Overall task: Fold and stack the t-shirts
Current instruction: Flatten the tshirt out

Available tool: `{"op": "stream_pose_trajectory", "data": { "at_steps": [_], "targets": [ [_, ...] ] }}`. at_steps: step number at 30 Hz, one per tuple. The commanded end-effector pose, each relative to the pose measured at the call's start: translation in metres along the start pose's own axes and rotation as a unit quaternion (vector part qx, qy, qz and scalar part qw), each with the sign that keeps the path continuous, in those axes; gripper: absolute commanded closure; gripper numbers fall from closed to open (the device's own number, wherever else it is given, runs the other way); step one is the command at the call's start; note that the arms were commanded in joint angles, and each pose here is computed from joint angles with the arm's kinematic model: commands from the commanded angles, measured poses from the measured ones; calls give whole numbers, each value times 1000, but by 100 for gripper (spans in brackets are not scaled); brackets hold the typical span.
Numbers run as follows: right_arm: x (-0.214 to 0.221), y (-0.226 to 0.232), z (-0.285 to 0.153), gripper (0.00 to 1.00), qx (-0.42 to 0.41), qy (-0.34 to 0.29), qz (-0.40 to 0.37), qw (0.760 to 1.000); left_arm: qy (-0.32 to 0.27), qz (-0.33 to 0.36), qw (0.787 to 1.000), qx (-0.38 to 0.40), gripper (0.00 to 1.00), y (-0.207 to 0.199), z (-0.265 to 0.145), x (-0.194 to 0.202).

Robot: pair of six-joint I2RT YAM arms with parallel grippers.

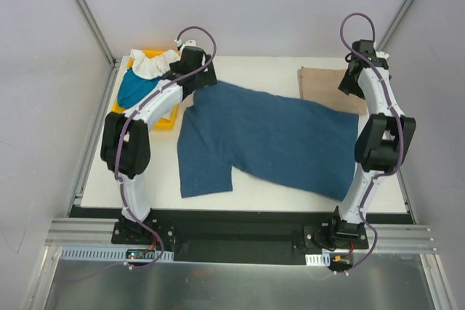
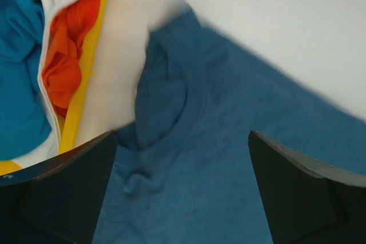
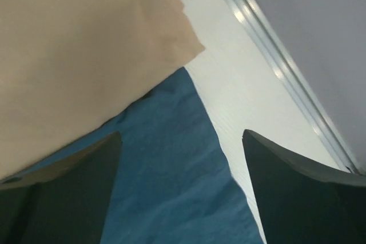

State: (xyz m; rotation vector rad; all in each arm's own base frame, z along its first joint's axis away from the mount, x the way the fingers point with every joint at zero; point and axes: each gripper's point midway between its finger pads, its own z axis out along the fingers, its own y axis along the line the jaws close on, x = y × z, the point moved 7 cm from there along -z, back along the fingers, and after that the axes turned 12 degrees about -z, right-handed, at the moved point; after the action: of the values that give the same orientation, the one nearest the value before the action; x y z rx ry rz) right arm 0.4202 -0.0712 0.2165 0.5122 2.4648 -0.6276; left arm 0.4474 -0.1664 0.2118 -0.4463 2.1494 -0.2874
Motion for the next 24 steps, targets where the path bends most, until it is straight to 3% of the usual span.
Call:
{"op": "stream_pose_trajectory", "data": {
  "at_steps": [1,5,9,12,17,20,24],
  "targets": [
    [-14,-13,-48,6,-35,-24,17,999,7,-18,997,80,1,-31,-42,-29],
    [19,-9,-51,1,-85,-22,37,995,73,-37,990,116,1,-29,-50,0],
    [84,11,-53,0,-197,44,33,979,176,-60,972,143,1,-16,-60,48],
    [118,19,-67,3,-247,64,21,967,219,-60,962,149,1,-3,-73,74],
    [157,19,-98,4,-269,68,-23,960,195,-68,968,145,1,21,-119,82],
    [184,26,-108,4,-299,101,-50,948,183,-85,971,131,1,44,-143,95],
    [205,16,-108,4,-279,129,-60,950,198,-113,973,37,1,96,-165,136]
  ]
}}
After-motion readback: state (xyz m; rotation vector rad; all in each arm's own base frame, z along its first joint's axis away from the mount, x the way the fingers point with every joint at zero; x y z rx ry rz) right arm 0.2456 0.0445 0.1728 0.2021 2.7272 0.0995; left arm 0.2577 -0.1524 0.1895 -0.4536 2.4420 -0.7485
